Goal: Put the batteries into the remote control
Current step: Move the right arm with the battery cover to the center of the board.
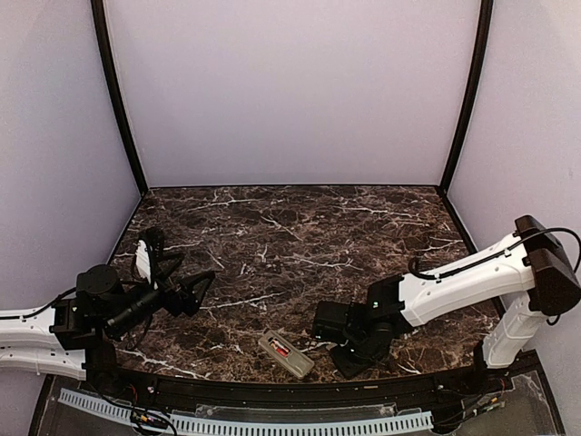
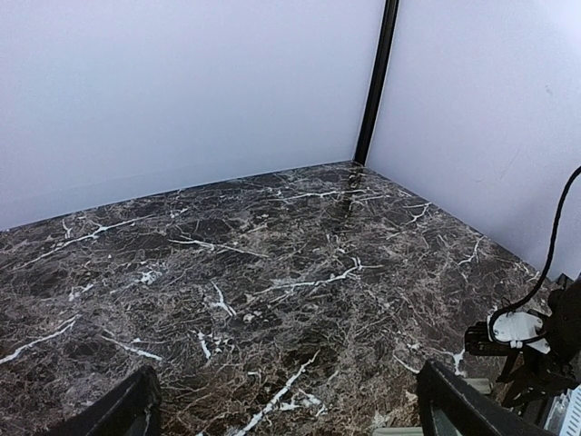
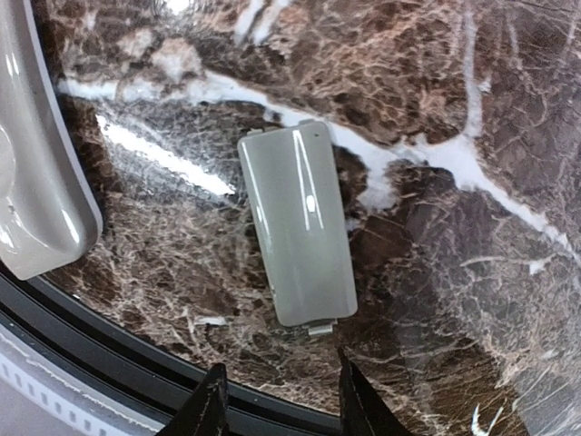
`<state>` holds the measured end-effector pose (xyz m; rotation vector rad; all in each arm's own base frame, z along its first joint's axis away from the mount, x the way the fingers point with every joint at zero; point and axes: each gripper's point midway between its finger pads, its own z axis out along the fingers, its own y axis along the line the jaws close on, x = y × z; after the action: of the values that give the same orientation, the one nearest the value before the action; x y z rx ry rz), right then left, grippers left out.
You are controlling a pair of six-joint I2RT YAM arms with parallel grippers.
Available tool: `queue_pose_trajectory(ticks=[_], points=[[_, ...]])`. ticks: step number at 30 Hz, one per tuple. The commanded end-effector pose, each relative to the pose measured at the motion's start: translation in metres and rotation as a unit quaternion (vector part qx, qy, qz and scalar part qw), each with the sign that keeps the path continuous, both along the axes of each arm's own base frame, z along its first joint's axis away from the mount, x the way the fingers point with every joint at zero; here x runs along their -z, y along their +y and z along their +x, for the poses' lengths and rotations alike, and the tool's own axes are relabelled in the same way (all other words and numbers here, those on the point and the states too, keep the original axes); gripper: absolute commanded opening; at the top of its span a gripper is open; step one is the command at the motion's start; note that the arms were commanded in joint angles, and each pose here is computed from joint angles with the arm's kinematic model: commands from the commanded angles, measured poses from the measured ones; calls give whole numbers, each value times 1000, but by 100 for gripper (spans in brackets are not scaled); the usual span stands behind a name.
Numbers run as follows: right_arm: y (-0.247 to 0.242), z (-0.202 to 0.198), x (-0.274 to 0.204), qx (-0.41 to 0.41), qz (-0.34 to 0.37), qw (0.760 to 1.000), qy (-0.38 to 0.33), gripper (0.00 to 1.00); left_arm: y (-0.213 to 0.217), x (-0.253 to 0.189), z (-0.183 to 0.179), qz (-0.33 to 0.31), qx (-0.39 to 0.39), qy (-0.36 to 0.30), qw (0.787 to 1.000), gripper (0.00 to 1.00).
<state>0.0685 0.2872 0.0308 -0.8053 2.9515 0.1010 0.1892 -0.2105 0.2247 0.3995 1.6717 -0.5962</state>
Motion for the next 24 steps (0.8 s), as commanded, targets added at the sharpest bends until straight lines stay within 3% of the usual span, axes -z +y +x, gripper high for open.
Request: queue_pose_trajectory(ticks=[1, 24], points=[[-1, 5, 13, -17, -22, 999, -15, 38, 0, 1, -1, 4, 2, -2, 1000, 97], [-1, 30, 29, -31, -40, 998, -40, 25, -3, 1, 0, 11, 7, -7, 1000, 97]])
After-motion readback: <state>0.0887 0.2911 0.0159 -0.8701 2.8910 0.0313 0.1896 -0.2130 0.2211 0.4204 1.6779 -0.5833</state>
